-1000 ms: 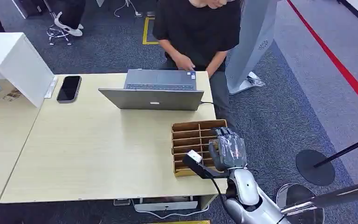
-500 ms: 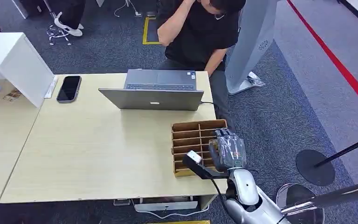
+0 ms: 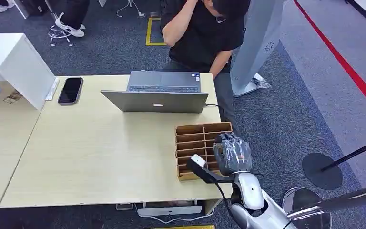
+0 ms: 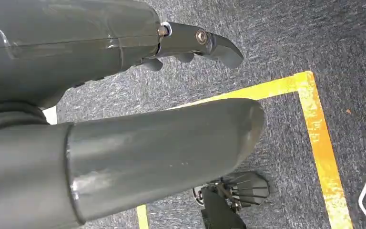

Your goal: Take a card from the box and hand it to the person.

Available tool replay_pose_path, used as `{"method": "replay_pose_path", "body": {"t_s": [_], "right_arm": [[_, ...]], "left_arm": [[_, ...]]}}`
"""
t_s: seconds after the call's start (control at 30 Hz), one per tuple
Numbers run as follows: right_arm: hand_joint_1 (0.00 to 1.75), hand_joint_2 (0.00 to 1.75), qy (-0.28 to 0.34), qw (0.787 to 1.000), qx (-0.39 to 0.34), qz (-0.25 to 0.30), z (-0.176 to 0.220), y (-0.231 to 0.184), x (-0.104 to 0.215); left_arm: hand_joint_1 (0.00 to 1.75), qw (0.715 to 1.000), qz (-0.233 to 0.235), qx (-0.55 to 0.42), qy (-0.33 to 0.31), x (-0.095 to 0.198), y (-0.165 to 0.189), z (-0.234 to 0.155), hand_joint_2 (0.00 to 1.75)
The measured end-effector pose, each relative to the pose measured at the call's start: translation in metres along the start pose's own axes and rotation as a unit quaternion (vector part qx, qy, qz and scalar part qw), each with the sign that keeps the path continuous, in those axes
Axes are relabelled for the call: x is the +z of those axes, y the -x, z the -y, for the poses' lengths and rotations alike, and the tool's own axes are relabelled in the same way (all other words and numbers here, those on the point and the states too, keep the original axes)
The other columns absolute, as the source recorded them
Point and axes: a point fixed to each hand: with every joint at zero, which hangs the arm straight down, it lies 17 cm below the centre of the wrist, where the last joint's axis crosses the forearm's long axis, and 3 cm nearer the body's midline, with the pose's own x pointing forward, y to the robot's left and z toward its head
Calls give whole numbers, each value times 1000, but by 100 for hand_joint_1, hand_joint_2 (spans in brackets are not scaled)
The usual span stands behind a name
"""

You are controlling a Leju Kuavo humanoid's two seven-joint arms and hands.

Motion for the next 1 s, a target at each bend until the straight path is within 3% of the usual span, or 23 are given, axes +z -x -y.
{"method": "replay_pose_path", "body": {"t_s": [0.3, 1.0], "right_arm": [[87, 175, -9, 1000, 9, -5, -3, 3, 1], [94, 175, -13, 999, 31, -4, -5, 4, 0]], "left_arm": [[0, 1000, 0, 0, -1, 0, 0, 0, 0], [0, 1000, 0, 0, -1, 0, 0, 0, 0]]}}
